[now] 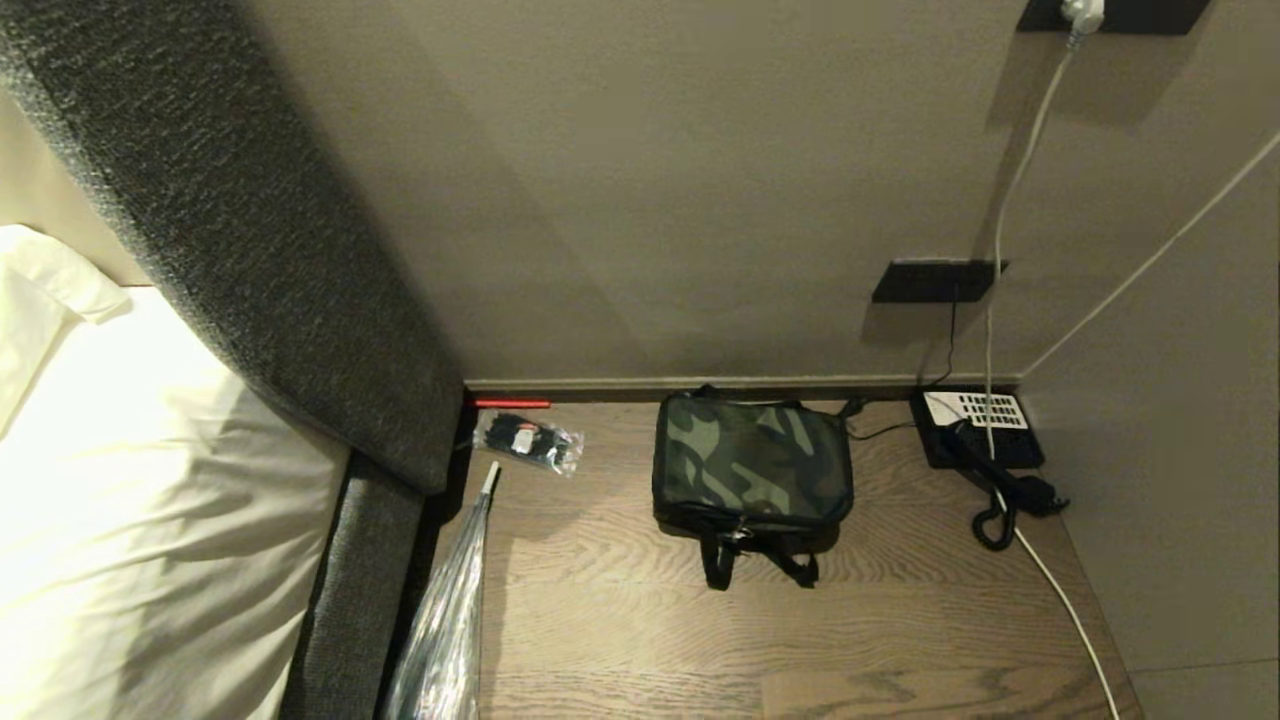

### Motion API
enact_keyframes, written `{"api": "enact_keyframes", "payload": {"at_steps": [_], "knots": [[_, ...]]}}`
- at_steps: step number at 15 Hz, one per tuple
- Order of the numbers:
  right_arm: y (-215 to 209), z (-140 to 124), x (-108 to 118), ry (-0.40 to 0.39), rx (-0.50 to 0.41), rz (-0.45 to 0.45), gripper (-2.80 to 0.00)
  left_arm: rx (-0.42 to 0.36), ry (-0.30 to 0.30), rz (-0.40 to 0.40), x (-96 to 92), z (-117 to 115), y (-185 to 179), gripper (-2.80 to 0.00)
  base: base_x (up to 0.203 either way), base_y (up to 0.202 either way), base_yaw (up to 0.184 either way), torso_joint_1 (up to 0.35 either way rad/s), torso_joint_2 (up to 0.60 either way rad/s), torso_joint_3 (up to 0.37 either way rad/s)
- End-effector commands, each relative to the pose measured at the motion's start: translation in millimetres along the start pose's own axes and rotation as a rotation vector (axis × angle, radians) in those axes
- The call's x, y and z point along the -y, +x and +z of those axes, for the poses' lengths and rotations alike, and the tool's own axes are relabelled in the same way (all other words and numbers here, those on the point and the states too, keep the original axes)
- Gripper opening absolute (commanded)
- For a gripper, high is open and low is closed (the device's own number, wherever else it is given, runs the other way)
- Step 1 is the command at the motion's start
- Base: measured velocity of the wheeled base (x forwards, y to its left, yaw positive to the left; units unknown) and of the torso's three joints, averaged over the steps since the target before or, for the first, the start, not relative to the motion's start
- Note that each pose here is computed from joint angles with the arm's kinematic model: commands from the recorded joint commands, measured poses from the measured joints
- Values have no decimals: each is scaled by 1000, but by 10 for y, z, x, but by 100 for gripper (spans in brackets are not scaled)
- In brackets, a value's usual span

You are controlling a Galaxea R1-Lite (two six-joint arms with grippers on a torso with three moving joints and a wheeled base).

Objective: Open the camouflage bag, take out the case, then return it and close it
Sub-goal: Open the top of the storage box

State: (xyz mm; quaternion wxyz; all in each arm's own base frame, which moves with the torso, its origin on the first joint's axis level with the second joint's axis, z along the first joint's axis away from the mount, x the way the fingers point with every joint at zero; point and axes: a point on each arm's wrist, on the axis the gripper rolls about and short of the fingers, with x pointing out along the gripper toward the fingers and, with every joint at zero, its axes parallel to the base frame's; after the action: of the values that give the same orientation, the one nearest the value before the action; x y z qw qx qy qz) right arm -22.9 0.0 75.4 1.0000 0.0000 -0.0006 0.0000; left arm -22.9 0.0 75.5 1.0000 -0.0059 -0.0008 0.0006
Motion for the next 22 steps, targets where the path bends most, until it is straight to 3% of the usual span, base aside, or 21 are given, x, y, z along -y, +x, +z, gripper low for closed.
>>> {"api": "enact_keyframes", "payload": {"at_steps": [1,12,18,22], "knots": [[1,-1,0,0,-3,0,-280,0,0,0,0,1,1,-280,0,0,0,6,10,-198],[1,-1,0,0,-2,0,-280,-2,0,0,0,-1,1,-280,0,0,0,3,2,-193],[1,0,0,0,-1,0,-280,-2,0,0,0,-1,1,-280,0,0,0,2,3,-25],[1,0,0,0,-1,0,-280,-2,0,0,0,-1,1,-280,130,0,1,3,4,-1]]}}
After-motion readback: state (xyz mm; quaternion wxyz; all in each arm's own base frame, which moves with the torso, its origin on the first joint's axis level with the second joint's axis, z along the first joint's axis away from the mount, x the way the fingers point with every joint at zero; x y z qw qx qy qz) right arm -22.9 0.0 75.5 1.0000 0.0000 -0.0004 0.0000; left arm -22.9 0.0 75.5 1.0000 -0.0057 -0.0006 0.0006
